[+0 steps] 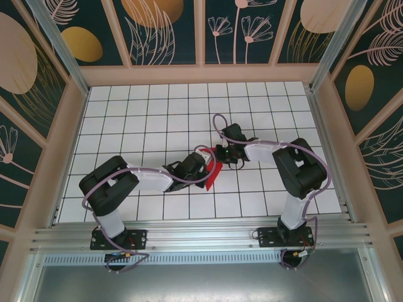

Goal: Fold a paper plane with a square sheet of paper (pick it up from the middle)
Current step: Third fold the triangle at the center of the table.

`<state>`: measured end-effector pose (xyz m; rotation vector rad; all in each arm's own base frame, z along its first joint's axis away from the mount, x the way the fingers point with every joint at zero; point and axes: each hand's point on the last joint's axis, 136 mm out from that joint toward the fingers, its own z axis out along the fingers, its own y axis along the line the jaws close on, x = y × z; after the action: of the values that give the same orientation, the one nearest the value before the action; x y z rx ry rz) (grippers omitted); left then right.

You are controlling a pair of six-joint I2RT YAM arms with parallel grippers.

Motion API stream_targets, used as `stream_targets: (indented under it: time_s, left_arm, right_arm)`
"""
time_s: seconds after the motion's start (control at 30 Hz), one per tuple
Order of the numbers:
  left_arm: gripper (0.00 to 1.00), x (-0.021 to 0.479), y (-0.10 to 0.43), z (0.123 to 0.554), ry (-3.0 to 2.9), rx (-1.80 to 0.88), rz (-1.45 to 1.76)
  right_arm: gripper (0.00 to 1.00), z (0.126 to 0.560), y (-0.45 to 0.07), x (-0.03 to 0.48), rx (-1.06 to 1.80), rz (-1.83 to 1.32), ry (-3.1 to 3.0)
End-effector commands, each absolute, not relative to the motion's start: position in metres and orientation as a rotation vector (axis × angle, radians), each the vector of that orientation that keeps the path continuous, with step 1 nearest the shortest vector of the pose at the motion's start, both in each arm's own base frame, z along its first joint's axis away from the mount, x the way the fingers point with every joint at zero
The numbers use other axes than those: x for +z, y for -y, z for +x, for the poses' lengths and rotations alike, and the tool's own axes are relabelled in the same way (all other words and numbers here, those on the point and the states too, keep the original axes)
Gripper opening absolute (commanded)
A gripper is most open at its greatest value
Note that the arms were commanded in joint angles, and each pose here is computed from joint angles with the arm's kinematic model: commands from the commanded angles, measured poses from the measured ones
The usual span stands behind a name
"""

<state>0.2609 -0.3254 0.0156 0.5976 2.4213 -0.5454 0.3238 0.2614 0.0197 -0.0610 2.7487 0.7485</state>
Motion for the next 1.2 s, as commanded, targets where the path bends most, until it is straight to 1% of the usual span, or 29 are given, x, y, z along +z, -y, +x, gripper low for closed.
stream_targets:
  time_s: [0.0, 0.2, 0.37, 0.53, 0.77, 0.87, 1.17]
  left_arm:
    - [0.0, -0.001, 0.32, 0.257, -2.464, -0.527, 0.615]
    - [0.0, 0.0, 0.32, 0.256, -2.463, -0.532, 0.617]
    - [0.0, 0.005, 0.322, 0.257, -2.452, -0.551, 0.612]
    - [0.0, 0.01, 0.324, 0.258, -2.441, -0.561, 0.61]
    - [0.0, 0.012, 0.327, 0.258, -2.442, -0.575, 0.609]
    - [0.0, 0.013, 0.328, 0.259, -2.441, -0.574, 0.605]
    - [0.0, 0.013, 0.331, 0.259, -2.441, -0.589, 0.61]
  right_arm:
    - [0.1, 0.32, -0.266, 0.039, 0.758, -0.097, -2.747]
    - [0.11, 0.319, -0.253, 0.075, 0.767, -0.013, -2.652]
    - [0.11, 0.29, -0.243, 0.088, 0.892, 0.087, -2.596]
    - [0.09, 0.249, -0.252, 0.081, 1.063, 0.108, -2.594]
    - [0.08, 0.207, -0.278, 0.058, 1.174, 0.078, -2.65]
    - [0.08, 0.2, -0.282, 0.05, 1.211, 0.09, -2.659]
    - [0.07, 0.198, -0.289, 0.036, 1.252, 0.088, -2.674]
